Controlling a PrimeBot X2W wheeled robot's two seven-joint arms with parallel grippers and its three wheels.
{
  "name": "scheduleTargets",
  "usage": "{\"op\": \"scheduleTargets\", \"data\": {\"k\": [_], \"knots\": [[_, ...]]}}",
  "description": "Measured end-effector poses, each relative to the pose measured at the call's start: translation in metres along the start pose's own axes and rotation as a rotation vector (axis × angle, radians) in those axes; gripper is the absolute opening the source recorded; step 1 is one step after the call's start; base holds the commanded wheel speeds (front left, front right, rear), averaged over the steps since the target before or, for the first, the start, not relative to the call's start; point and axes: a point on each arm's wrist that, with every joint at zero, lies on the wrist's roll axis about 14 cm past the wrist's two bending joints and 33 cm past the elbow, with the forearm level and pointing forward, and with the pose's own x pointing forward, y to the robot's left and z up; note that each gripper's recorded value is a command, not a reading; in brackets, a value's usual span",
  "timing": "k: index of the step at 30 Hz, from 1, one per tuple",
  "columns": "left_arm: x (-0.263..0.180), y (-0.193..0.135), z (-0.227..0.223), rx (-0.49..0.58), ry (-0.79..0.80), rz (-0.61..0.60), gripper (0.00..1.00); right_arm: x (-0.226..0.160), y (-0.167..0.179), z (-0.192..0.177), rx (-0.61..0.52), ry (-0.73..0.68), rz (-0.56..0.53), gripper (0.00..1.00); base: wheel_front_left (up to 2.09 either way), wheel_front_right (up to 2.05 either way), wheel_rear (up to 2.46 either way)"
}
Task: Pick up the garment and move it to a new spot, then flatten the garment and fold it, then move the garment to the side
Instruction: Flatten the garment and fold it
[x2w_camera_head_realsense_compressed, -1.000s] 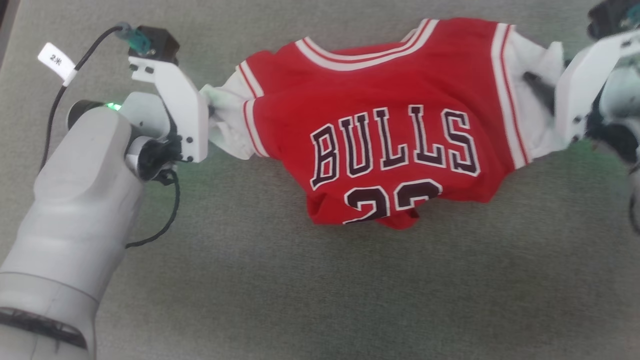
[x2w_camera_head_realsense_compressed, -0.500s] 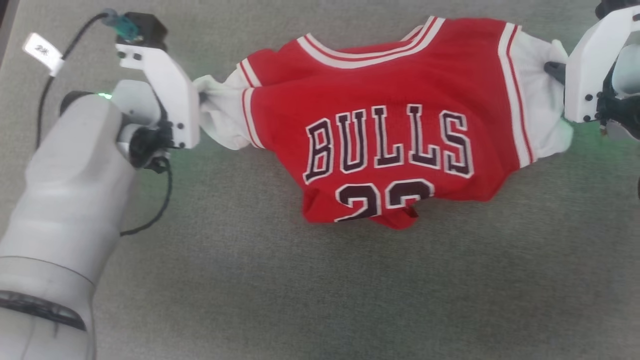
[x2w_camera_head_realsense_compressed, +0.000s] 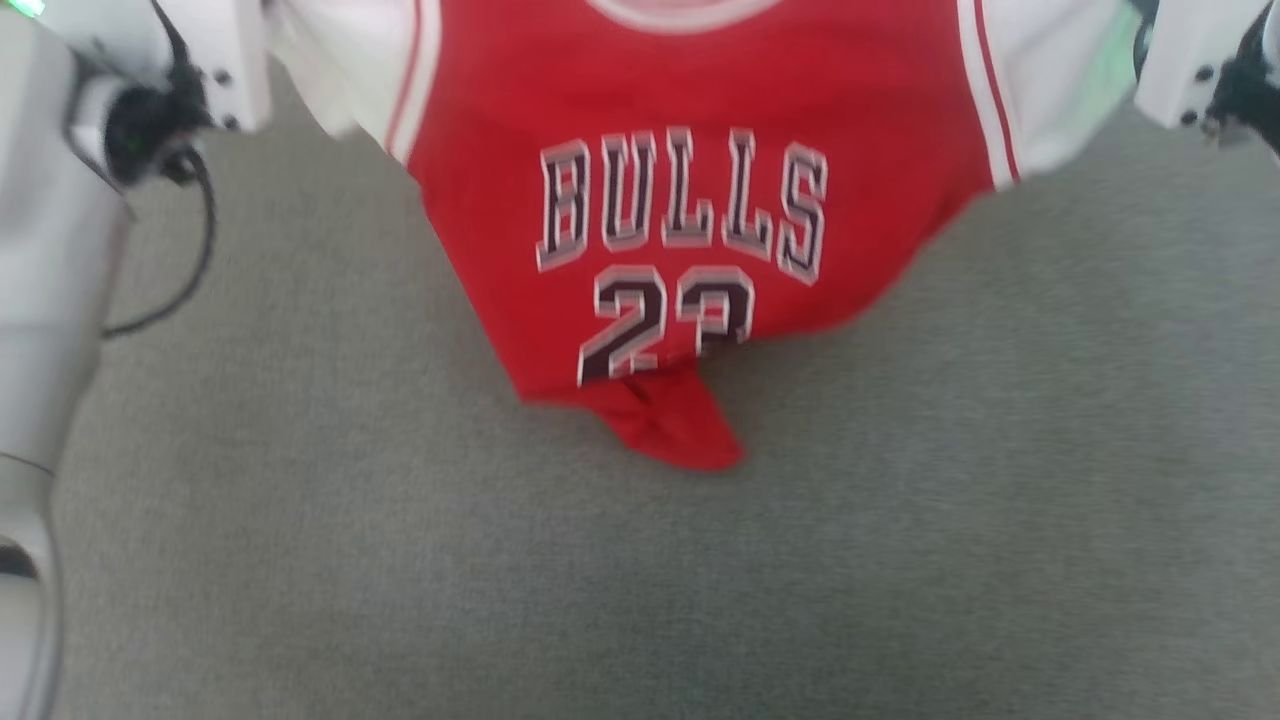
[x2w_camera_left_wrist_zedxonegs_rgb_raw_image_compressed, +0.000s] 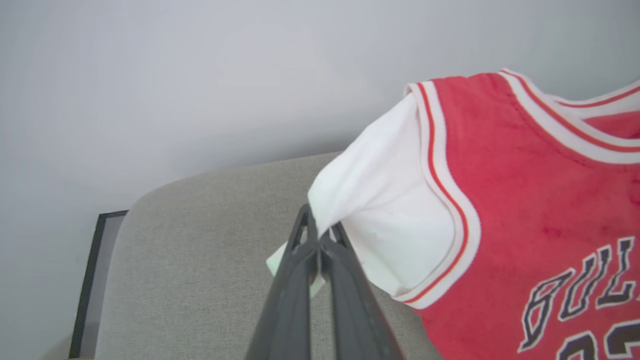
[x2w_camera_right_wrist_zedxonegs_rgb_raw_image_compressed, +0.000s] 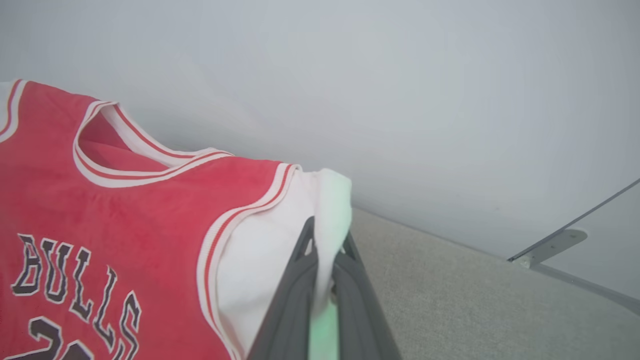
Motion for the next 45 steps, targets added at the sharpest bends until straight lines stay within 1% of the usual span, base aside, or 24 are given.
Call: {"op": "scheduleTargets", "data": {"k": [1, 2, 4, 7, 10, 13, 16, 21, 25, 30, 32, 34, 35, 36, 41, 43, 45], "knots": [[-0.006, -0.002, 0.014, 0.005, -0.033, -0.003, 0.00, -0.008, 0.001, 0.014, -0.008, -0.041, -0.003, 0.00, 0.00, 0.00, 0.00], [-0.021, -0.004, 0.042, 0.023, -0.101, 0.003, 0.00, -0.024, 0.004, 0.042, -0.021, -0.123, -0.005, 0.00, 0.00, 0.00, 0.00], [-0.038, -0.008, 0.068, 0.041, -0.168, -0.002, 0.00, -0.042, 0.008, 0.069, -0.033, -0.199, -0.009, 0.00, 0.00, 0.00, 0.00], [-0.064, -0.015, 0.100, 0.054, -0.251, -0.007, 0.00, -0.072, 0.012, 0.105, -0.050, -0.301, -0.022, 0.00, 0.00, 0.00, 0.00], [-0.090, -0.020, 0.126, 0.068, -0.320, -0.011, 0.00, -0.100, 0.016, 0.132, -0.068, -0.374, -0.037, 0.00, 0.00, 0.00, 0.00], [-0.113, -0.029, 0.144, 0.082, -0.371, -0.023, 0.00, -0.127, 0.020, 0.154, -0.084, -0.431, -0.053, 0.00, 0.00, 0.00, 0.00], [-0.133, -0.038, 0.158, 0.097, -0.414, -0.036, 0.00, -0.148, 0.021, 0.167, -0.084, -0.464, -0.067, 0.00, 0.00, 0.00, 0.00], [-0.150, -0.051, 0.173, 0.115, -0.463, -0.055, 0.00, -0.167, 0.023, 0.179, -0.088, -0.496, -0.082, 0.00, 0.00, 0.00, 0.00], [-0.146, -0.058, 0.178, 0.124, -0.501, -0.070, 0.00, -0.163, 0.014, 0.179, -0.117, -0.505, -0.115, 0.00, 0.00, 0.00, 0.00], [-0.126, -0.065, 0.186, 0.126, -0.567, -0.083, 0.00, -0.148, 0.000, 0.187, -0.161, -0.570, -0.157, 0.00, 0.00, 0.00, 0.00], [-0.117, -0.067, 0.194, 0.132, -0.598, -0.079, 0.00, -0.139, -0.006, 0.189, -0.219, -0.587, -0.185, 0.00, 0.00, 0.00, 0.00], [-0.108, -0.069, 0.203, 0.135, -0.637, -0.078, 0.00, -0.129, -0.013, 0.194, -0.232, -0.623, -0.198, 0.00, 0.00, 0.00, 0.00], [-0.104, -0.070, 0.209, 0.133, -0.662, -0.078, 0.00, -0.123, -0.016, 0.195, -0.269, -0.629, -0.213, 0.00, 0.00, 0.00, 0.00], [-0.098, -0.070, 0.214, 0.132, -0.681, -0.072, 0.00, -0.117, -0.020, 0.196, -0.281, -0.638, -0.221, 0.00, 0.00, 0.00, 0.00], [-0.084, -0.073, 0.249, 0.155, -0.858, -0.051, 0.00, -0.099, -0.038, 0.217, -0.409, -0.771, -0.277, 0.00, 0.00, 0.00, 0.00], [-0.078, -0.078, 0.259, 0.183, -0.928, -0.047, 0.00, -0.094, -0.047, 0.223, -0.448, -0.818, -0.303, 0.00, 0.00, 0.00, 0.00], [-0.073, -0.079, 0.266, 0.190, -1.001, -0.041, 0.00, -0.085, -0.055, 0.226, -0.486, -0.833, -0.327, 0.00, 0.00, 0.00, 0.00]]}}
